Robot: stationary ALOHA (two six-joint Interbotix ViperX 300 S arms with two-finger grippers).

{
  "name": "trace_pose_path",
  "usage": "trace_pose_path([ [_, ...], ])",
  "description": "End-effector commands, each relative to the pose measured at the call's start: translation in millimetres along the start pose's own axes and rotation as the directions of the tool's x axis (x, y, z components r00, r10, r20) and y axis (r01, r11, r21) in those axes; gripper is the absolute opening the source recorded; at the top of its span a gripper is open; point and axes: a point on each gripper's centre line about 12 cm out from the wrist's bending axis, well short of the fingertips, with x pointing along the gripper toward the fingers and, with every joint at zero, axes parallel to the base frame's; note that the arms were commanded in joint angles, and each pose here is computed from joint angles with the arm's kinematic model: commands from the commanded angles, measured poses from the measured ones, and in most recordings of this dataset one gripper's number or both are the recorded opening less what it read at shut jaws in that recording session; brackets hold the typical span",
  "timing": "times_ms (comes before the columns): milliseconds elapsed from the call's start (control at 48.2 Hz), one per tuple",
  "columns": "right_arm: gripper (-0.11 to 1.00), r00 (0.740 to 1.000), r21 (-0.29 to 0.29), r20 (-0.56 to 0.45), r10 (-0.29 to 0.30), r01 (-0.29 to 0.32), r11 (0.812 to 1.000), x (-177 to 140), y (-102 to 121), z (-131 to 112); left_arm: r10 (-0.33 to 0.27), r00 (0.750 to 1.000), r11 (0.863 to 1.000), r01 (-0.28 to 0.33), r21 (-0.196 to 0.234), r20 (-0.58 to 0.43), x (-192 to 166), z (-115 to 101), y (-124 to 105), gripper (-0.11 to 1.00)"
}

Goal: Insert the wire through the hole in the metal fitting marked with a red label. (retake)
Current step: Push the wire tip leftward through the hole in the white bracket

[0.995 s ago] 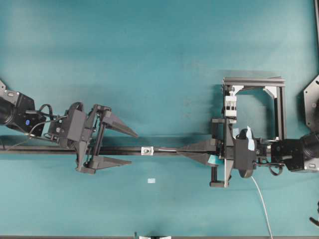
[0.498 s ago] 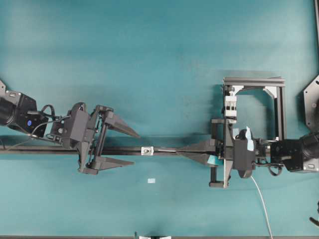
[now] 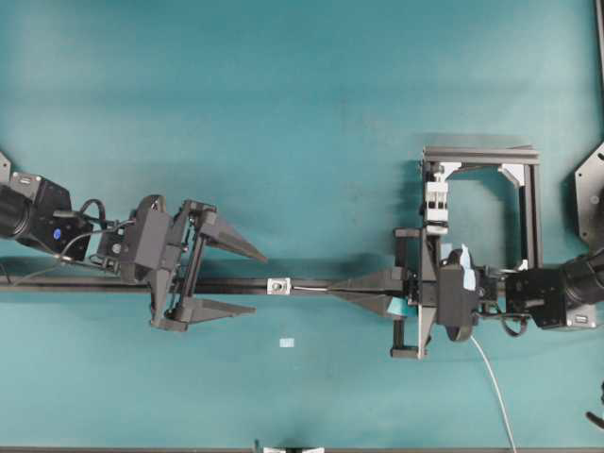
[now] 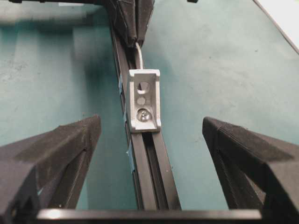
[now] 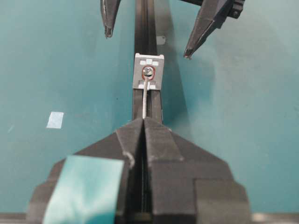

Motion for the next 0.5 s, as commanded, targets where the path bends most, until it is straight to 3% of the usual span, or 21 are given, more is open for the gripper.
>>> trace_pose_path([
  [0, 0.03, 1.0, 0.01, 0.03, 0.004, -0.004, 1.0, 3.0, 2.5, 8.3, -0.001, 1.0, 1.0, 0.001, -0.003, 0.029, 2.9, 8.4, -0.5, 0.67],
  [477, 0.03, 0.999, 0.014, 0.035, -0.016, 0.015, 1.0, 14.6, 0.4, 7.1, -0.001, 1.0, 1.0, 0.002, -0.002, 0.02, 5.8, 8.8, -1.0, 0.67],
])
